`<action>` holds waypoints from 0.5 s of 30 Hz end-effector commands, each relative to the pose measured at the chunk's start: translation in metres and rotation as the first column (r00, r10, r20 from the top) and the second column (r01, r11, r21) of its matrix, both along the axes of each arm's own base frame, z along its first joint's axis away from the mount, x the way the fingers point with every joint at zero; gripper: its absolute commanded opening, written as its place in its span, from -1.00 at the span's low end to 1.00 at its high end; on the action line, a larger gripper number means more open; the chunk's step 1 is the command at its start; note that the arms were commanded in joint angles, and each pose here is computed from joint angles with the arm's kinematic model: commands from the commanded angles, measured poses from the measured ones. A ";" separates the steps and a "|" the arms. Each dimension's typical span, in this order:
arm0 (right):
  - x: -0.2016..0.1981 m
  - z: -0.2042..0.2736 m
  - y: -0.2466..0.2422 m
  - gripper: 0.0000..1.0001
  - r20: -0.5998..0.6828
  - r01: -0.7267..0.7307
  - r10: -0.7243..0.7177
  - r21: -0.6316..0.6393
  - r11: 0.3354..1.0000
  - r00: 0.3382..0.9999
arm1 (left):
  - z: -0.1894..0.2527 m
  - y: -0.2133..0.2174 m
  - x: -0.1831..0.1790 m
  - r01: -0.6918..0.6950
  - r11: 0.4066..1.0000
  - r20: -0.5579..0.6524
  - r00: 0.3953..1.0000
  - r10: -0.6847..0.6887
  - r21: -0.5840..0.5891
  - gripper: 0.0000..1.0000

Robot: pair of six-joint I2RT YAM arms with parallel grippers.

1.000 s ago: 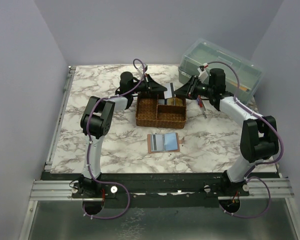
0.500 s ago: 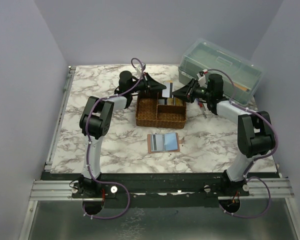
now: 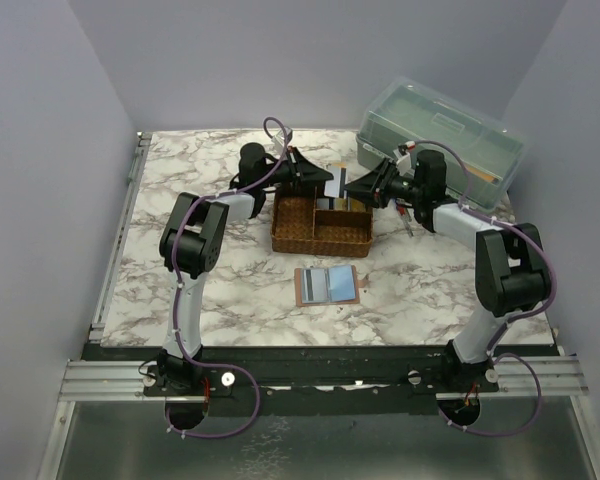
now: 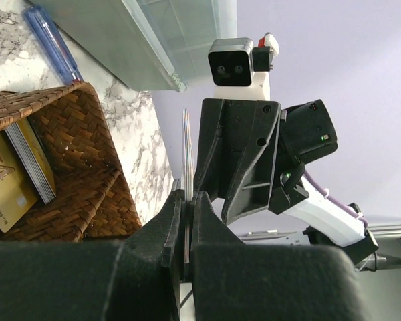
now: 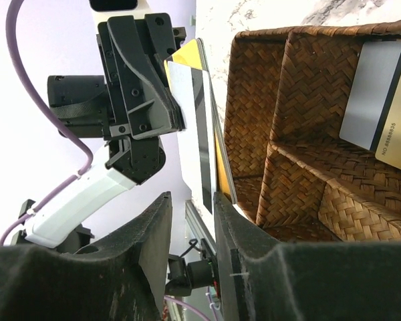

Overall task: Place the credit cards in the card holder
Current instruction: Place the credit card in the storage box.

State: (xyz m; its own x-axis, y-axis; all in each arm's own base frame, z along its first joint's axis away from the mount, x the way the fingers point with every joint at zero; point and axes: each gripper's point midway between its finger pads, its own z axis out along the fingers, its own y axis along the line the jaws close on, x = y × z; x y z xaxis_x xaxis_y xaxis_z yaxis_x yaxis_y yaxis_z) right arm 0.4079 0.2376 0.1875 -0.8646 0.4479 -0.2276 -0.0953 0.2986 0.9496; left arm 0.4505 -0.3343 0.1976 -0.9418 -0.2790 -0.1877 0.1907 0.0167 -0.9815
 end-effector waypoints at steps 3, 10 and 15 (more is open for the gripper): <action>-0.015 0.000 0.004 -0.29 0.022 -0.015 0.016 -0.041 0.999 1.000 | 0.027 -0.014 -0.020 0.054 0.998 0.073 0.996 -0.051 -0.028 -1.00; -0.027 0.004 0.002 -0.22 0.035 -0.026 0.027 -0.043 0.999 0.999 | 0.025 -0.014 -0.020 0.051 0.998 0.070 0.996 -0.049 -0.026 -1.00; -0.034 0.002 -0.002 -0.09 0.037 -0.010 0.013 -0.061 0.998 0.999 | 0.021 -0.014 -0.019 0.050 0.999 0.067 0.997 -0.048 -0.022 -1.00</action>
